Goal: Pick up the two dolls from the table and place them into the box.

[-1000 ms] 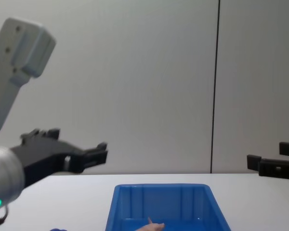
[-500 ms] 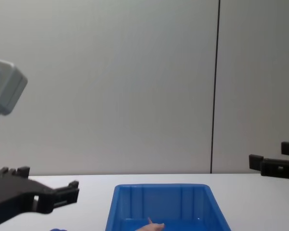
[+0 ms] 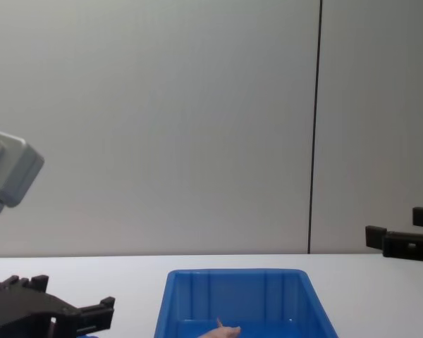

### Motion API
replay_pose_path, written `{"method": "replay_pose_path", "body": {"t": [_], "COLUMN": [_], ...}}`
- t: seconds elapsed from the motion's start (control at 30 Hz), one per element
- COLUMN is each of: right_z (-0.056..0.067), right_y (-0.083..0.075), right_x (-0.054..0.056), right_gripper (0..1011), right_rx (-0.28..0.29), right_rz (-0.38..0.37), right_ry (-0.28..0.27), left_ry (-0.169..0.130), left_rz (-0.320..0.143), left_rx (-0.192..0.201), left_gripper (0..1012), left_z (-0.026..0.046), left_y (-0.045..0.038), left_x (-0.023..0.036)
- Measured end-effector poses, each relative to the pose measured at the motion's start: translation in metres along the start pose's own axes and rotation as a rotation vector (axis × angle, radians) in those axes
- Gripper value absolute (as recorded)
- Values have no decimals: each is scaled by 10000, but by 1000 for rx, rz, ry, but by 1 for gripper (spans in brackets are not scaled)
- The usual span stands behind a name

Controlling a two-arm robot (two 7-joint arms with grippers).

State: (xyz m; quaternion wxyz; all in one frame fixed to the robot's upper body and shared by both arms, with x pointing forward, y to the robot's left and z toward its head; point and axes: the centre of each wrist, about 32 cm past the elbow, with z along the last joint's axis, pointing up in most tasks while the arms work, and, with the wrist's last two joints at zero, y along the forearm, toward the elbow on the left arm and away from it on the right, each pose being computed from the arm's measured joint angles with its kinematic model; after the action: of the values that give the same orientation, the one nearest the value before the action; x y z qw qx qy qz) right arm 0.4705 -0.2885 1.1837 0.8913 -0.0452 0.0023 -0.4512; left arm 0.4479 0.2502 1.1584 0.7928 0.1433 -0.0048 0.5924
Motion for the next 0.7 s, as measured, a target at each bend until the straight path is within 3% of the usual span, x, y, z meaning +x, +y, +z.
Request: {"method": "replay_pose_path", "body": {"t": [0.23, 0.7], "right_z": [-2, -2], "right_y": [-2, -2], "right_x": [0, 0], "right_gripper": [1001, 1001], "right_rx": [0, -1], "right_rz": [0, 0], "right_ry": [0, 0], "left_ry": [1, 19], "left_rz": [-23, -45], "left_rx": [15, 44], "left_gripper": [1001, 1001], "left_z": [-99, -275], "left_y": [-114, -274], "left_x": [78, 179]}}
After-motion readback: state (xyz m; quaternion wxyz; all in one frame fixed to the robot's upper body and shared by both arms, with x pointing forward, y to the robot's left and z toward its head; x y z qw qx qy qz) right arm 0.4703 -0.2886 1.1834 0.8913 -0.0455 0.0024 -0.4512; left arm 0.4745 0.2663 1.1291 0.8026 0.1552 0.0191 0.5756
